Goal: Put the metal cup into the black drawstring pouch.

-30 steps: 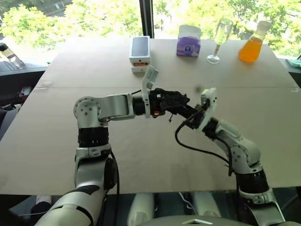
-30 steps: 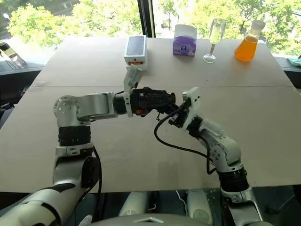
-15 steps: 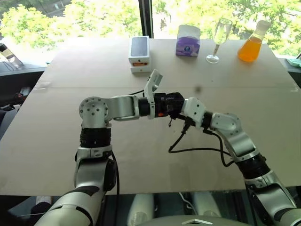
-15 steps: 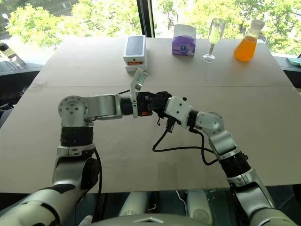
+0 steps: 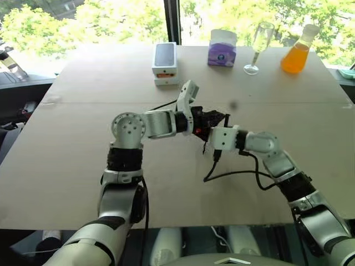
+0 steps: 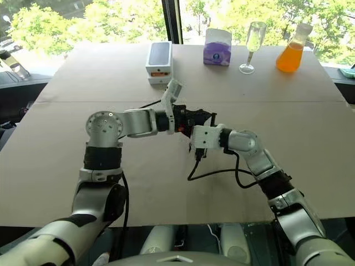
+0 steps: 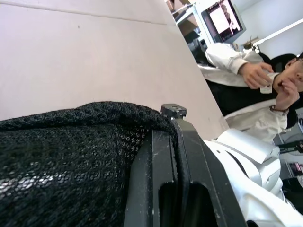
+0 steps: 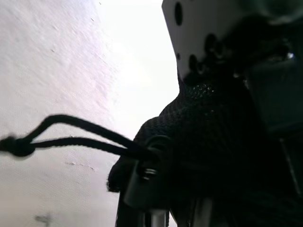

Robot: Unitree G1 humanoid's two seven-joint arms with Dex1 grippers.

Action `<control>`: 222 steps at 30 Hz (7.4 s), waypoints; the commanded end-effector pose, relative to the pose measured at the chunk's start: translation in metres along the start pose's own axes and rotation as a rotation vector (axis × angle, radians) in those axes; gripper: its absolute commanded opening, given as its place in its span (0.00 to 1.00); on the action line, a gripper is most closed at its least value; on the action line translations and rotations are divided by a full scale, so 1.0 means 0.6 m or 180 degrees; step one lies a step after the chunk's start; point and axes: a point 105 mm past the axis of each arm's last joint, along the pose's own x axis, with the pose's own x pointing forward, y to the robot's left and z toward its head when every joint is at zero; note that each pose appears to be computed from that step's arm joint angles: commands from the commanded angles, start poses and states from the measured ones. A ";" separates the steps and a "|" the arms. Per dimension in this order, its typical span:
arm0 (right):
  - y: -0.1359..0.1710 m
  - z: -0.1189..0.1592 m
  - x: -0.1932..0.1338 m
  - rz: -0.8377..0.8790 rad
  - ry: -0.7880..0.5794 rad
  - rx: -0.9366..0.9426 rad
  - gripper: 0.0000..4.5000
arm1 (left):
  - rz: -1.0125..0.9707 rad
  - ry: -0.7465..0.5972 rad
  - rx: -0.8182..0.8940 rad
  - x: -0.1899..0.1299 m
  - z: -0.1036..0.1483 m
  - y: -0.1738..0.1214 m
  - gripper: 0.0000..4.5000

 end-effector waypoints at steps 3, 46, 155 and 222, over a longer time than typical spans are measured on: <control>0.023 0.077 0.047 0.0127 -0.0566 -0.0397 0.00 | -0.0494 -0.0081 0.0379 0.029 0.007 -0.080 0.00; 0.013 -0.011 -0.028 -0.0306 0.0239 0.1435 0.81 | 0.0291 -0.0603 -0.0003 -0.024 -0.025 0.060 0.00; 0.045 -0.022 -0.134 -0.0882 0.1052 0.2933 0.00 | -0.0408 0.0156 0.1040 -0.149 0.000 0.027 0.52; -0.118 0.081 -0.203 -0.0444 0.1210 0.1135 0.00 | -0.1165 -0.0264 0.2977 0.061 0.011 -0.054 0.01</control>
